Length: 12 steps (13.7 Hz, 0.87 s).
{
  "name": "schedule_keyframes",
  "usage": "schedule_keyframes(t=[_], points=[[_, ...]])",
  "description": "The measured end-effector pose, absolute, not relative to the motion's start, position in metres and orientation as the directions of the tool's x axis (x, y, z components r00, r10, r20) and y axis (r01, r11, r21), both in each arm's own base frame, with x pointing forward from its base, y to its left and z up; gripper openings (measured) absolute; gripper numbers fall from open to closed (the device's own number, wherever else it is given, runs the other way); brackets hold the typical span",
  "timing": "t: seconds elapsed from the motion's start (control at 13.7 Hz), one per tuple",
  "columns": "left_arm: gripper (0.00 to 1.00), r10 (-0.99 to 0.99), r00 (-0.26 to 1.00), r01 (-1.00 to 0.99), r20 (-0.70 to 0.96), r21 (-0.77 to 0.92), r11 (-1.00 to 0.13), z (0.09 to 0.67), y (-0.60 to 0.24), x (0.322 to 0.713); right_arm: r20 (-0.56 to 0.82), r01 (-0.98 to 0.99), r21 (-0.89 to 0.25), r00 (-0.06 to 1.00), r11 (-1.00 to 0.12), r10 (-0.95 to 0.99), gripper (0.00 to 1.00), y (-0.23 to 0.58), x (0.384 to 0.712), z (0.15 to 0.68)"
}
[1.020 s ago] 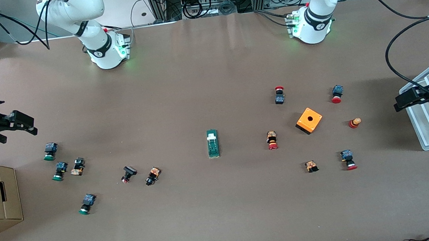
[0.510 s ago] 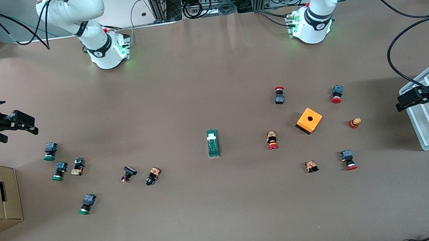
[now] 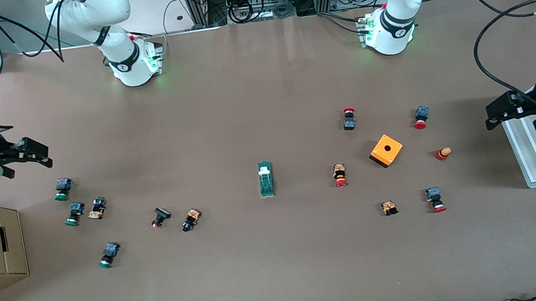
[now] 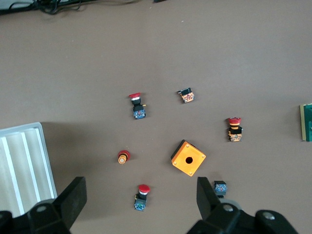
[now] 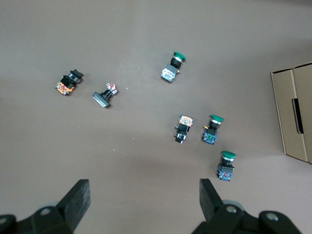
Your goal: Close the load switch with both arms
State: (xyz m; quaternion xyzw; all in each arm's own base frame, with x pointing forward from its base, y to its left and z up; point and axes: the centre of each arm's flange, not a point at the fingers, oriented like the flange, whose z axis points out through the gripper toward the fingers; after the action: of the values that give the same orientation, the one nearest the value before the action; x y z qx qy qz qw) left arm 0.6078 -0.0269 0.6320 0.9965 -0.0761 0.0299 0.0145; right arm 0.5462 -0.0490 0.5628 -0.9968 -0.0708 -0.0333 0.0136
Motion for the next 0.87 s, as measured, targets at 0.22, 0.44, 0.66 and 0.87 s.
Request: schedule_keyframes(t=[0.22,0.44,0.66,0.87], points=[[1.0,-0.159,0.983,-0.161,0.093,0.021,-0.987,0.632,-0.028,0.613,0.068,0.14,-0.022,0.988,-0.99,0.138,1.0,-0.05,0.546,0.562],[1.0,-0.108,0.99,-0.111,0.091,0.027,-0.993,0.628,-0.049,0.615,0.063,0.139,-0.023,0.989,-0.99,0.137,1.0,-0.05,0.547,0.559],[1.0,-0.018,0.995,-0.021,0.094,0.037,-0.999,0.633,-0.08,0.61,0.065,0.132,-0.032,0.989,-0.991,0.129,1.0,-0.052,0.548,0.559],[1.0,0.004,0.991,0.0,0.132,0.035,-0.999,0.644,-0.083,0.607,0.074,0.131,-0.036,0.989,-0.991,0.128,1.0,-0.052,0.548,0.564]])
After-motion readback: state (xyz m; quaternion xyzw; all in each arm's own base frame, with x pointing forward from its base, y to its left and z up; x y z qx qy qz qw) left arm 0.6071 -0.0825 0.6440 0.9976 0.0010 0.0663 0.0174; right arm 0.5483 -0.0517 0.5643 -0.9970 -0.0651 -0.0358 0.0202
